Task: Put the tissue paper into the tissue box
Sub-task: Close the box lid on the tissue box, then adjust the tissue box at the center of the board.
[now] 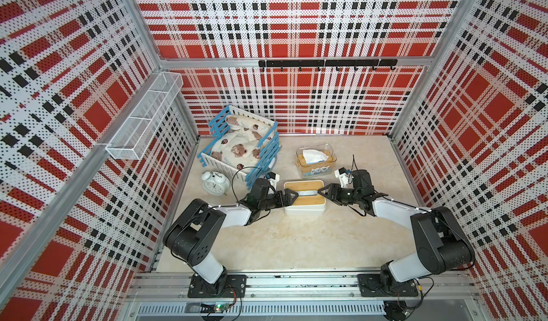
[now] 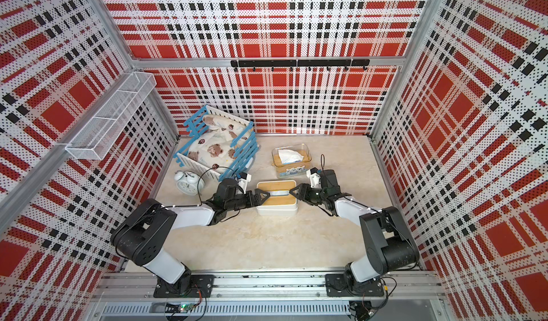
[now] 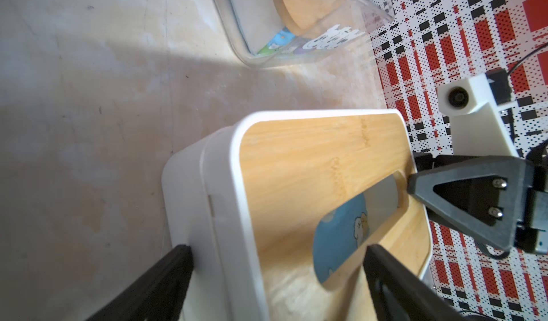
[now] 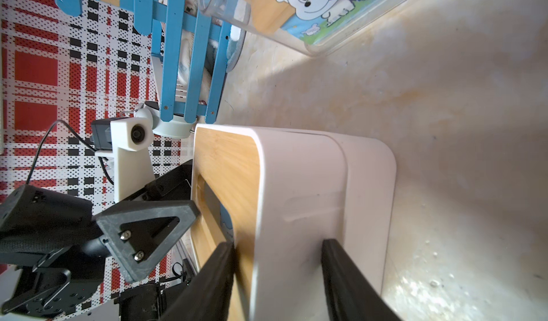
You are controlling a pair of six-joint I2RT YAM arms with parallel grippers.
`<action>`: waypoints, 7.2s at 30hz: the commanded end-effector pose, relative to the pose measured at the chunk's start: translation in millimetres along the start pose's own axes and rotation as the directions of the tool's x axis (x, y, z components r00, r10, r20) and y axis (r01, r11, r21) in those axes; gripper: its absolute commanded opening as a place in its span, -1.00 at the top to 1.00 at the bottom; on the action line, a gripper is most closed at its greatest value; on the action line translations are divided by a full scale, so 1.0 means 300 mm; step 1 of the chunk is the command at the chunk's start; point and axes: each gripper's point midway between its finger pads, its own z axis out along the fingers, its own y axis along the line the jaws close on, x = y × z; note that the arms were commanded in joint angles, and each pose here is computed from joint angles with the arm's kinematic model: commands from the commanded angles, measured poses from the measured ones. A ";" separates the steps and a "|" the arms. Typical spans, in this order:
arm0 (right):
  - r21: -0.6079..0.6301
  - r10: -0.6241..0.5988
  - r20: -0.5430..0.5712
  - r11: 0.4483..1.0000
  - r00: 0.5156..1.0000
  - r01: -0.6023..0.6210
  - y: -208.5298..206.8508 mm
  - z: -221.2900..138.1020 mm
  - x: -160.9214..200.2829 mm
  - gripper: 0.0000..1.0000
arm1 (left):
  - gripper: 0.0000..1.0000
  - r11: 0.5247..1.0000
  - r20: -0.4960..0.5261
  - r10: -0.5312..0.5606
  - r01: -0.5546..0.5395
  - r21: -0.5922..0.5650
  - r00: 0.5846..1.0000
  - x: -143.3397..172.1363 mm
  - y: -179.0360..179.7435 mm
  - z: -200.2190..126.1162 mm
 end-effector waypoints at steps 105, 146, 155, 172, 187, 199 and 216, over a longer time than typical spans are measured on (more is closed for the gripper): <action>0.196 -0.259 -0.103 0.941 0.960 0.275 -0.075 -0.037 0.008 0.18 | 0.88 0.761 -0.394 0.508 -0.614 -0.210 0.766 0.065 -0.093 0.205; 0.278 -0.316 -0.172 0.893 0.933 0.353 -0.075 -0.006 -0.106 0.35 | 1.00 0.805 -0.285 0.554 -0.591 -0.057 0.782 0.033 -0.237 0.106; 0.294 -0.314 -0.185 0.887 0.931 0.357 -0.065 -0.060 -0.069 0.23 | 0.95 0.795 -0.276 0.564 -0.602 -0.071 0.778 0.021 -0.234 0.094; 0.240 -0.243 -0.248 0.922 0.938 0.302 -0.068 -0.142 0.122 0.04 | 0.53 0.725 -0.366 0.618 -0.684 -0.078 0.696 0.083 -0.216 0.174; 0.228 -0.204 -0.209 0.941 0.956 0.250 -0.096 -0.076 0.118 0.17 | 1.00 0.747 -0.362 0.605 -0.663 -0.048 0.709 0.091 -0.237 0.184; 0.279 -0.193 -0.176 0.931 0.965 0.237 -0.116 -0.049 0.055 0.26 | 1.00 0.758 -0.341 0.620 -0.651 0.027 0.707 0.121 -0.272 0.154; 0.294 -0.212 -0.185 0.920 0.960 0.259 -0.106 -0.020 -0.007 0.34 | 1.00 0.774 -0.299 0.621 -0.627 0.087 0.724 0.126 -0.292 0.125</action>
